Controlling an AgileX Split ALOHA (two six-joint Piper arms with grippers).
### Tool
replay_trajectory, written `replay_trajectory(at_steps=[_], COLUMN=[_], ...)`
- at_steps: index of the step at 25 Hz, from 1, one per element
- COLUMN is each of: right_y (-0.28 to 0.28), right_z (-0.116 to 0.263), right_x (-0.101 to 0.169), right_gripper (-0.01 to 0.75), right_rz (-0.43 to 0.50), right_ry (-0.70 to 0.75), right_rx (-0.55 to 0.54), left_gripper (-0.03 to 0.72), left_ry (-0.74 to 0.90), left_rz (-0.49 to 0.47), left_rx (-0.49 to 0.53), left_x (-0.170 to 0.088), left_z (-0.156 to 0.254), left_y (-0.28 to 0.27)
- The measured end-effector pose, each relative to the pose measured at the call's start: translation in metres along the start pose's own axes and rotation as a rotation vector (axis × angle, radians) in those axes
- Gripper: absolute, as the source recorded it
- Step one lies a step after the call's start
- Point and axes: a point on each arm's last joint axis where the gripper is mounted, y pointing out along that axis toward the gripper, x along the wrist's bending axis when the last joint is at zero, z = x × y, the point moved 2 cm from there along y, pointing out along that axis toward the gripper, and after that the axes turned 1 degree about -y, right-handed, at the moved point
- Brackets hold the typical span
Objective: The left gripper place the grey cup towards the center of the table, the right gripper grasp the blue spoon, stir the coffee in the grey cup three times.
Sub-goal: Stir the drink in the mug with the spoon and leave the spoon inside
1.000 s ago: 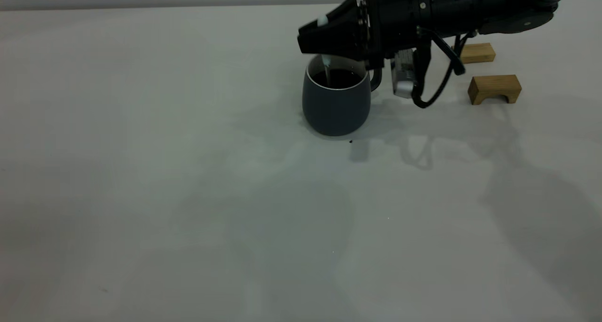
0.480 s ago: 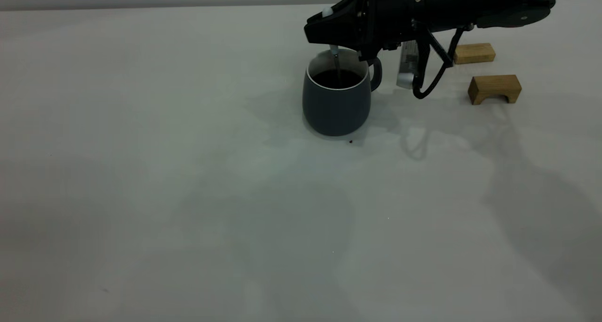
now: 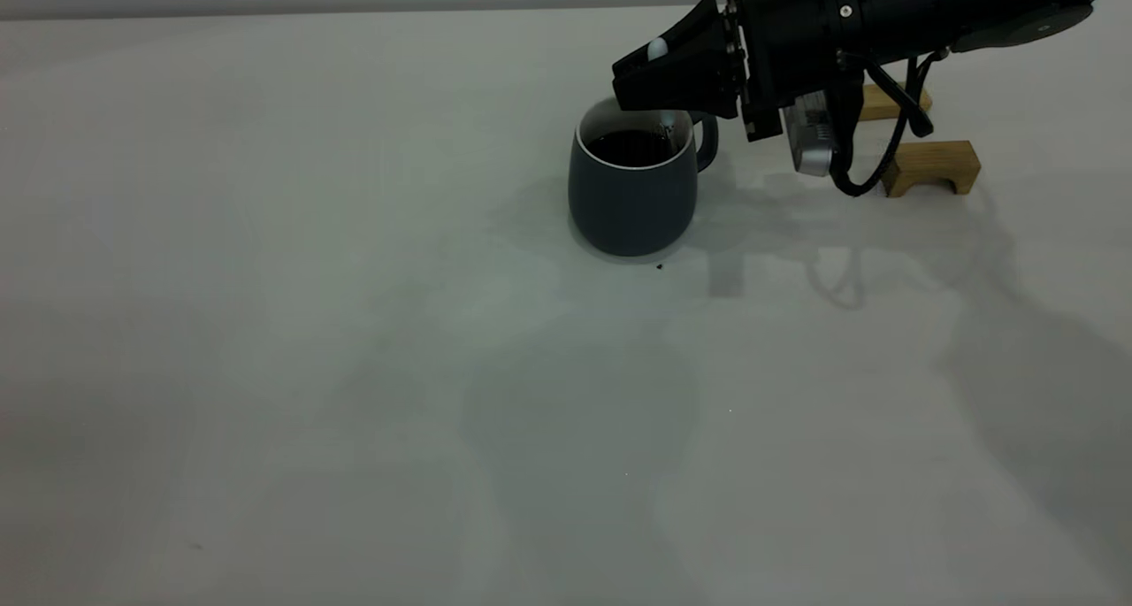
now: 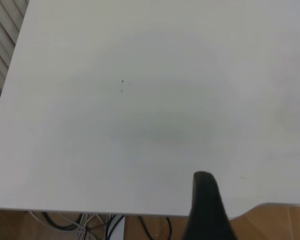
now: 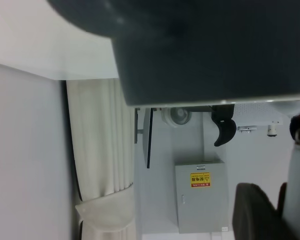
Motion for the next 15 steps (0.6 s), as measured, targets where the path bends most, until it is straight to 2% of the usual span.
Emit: replay_trajectory(at_steps=[8, 15], right_y=[0.024, 0.019], right_z=[0.020, 0.008], right_x=[0.002, 0.018], right_gripper=[0.107, 0.107], right_rz=[-0.071, -0.174], right_ry=[0.046, 0.050], right_rx=[0.087, -0.026], left_gripper=[0.585, 0.585], left_ry=[0.000, 0.000], left_rz=[0.000, 0.000], left_rx=[0.000, 0.000], left_x=[0.000, 0.000], left_z=[0.000, 0.000], left_y=[0.000, 0.000])
